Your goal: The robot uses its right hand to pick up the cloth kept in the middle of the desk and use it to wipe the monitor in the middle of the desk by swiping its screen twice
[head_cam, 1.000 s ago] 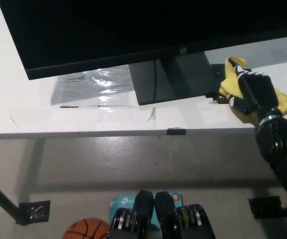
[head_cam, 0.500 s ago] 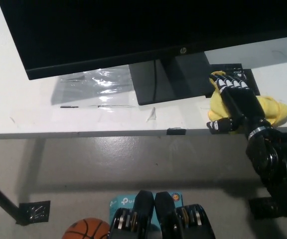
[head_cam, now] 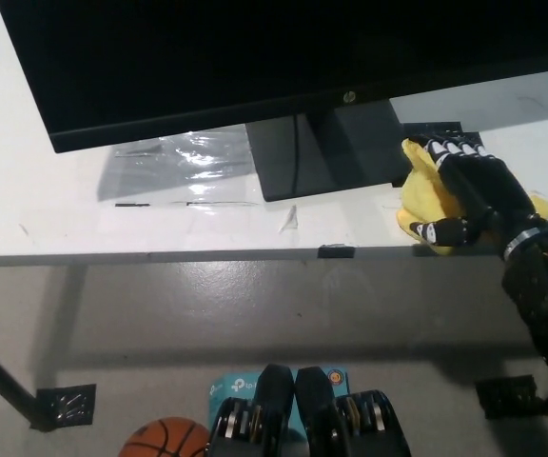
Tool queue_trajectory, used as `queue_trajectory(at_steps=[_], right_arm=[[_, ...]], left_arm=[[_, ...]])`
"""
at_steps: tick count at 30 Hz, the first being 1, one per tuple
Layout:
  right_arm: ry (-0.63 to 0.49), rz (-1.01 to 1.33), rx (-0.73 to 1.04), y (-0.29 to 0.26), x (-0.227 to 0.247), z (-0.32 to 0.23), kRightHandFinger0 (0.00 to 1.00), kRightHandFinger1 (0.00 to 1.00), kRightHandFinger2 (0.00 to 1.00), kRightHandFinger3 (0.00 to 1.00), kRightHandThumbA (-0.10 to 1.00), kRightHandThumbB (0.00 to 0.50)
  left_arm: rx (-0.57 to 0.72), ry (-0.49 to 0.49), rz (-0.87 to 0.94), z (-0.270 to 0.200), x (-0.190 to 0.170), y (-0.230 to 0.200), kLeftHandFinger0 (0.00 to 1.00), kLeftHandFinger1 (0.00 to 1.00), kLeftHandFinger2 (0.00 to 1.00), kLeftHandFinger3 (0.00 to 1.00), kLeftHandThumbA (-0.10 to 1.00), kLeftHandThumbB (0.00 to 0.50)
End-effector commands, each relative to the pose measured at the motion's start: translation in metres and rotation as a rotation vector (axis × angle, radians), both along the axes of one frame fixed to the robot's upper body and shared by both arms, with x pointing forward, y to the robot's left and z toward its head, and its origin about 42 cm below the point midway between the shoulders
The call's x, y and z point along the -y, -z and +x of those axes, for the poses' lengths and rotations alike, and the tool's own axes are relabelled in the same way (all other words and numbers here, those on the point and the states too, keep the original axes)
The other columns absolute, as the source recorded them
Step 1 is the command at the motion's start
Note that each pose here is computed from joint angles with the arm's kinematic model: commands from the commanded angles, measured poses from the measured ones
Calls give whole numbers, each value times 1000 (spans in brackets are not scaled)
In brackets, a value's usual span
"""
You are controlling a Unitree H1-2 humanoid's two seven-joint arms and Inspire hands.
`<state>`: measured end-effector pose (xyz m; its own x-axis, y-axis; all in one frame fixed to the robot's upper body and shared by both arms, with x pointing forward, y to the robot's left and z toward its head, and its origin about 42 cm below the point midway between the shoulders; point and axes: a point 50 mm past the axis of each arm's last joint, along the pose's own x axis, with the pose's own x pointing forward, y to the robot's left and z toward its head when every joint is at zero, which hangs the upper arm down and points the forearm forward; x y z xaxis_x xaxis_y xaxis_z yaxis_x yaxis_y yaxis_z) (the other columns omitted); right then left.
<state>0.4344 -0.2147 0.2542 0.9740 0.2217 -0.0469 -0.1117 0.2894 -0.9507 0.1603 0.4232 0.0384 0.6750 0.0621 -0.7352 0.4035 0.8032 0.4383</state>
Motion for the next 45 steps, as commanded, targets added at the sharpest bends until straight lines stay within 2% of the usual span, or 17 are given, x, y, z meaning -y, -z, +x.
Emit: queue_trajectory(at_steps=[1,6,11,12,13,19,21,23,24,25,26,28,33,36,38,42,45], right_arm=[[24,-1,20,-21,8,-1,1000,1000,1000,1000,773,500],[-11,22,55,-36,3,-17,1000,1000,1000,1000,798,500],[38,88,259,-42,-1,-73,1000,1000,1000,1000,610,399],[62,157,315,-37,-1,-97,1000,1000,1000,1000,476,294],[76,177,331,-35,-1,-109,1000,1000,1000,1000,464,256],[97,231,411,-18,-4,-163,1000,1000,1000,1000,485,180],[99,268,428,-11,-4,-174,999,1000,1000,1000,414,181],[113,331,466,2,-3,-180,859,1000,1000,998,370,165],[134,354,468,11,-1,-181,718,926,1000,938,340,169],[135,354,470,11,-1,-181,680,877,1000,914,334,170],[227,537,404,44,2,-174,464,614,719,804,232,139],[263,701,348,69,4,-167,327,444,591,765,141,115],[367,985,249,124,1,-153,287,348,474,718,117,101],[417,1062,204,155,2,-146,350,392,523,711,147,85],[396,1036,97,174,7,-144,228,308,482,726,160,66],[410,1036,-51,184,11,-142,36,145,323,625,139,107],[386,1012,-80,185,8,-143,13,104,286,631,138,93]], left_arm=[[37,13,10,-2,-3,-9,779,784,837,1000,73,52],[43,16,15,2,-3,-12,805,808,853,1000,88,47],[33,16,11,2,-5,-17,844,836,891,1000,84,49],[34,21,9,1,-3,-17,839,830,891,1000,88,47],[30,25,14,0,-4,-11,842,829,888,1000,99,57],[26,15,12,-2,-4,-11,843,842,901,1000,106,44],[25,24,24,-2,-3,-12,862,850,908,1000,106,43],[35,27,31,4,-7,-17,860,850,908,1000,102,44],[34,32,28,5,-6,-18,854,845,904,1000,104,44],[34,33,28,5,-6,-18,854,845,904,1000,105,44],[41,33,25,6,-7,-16,817,818,883,1000,95,48],[41,35,25,8,-6,-16,818,824,886,1000,91,53],[42,24,19,8,-5,-18,849,848,906,1000,69,44],[56,41,26,16,-4,-16,837,842,899,1000,72,38],[56,40,27,18,-4,-20,838,845,905,1000,71,38],[61,43,27,20,-4,-22,823,829,892,1000,52,37],[63,56,28,23,-5,-20,812,828,887,1000,52,34]])
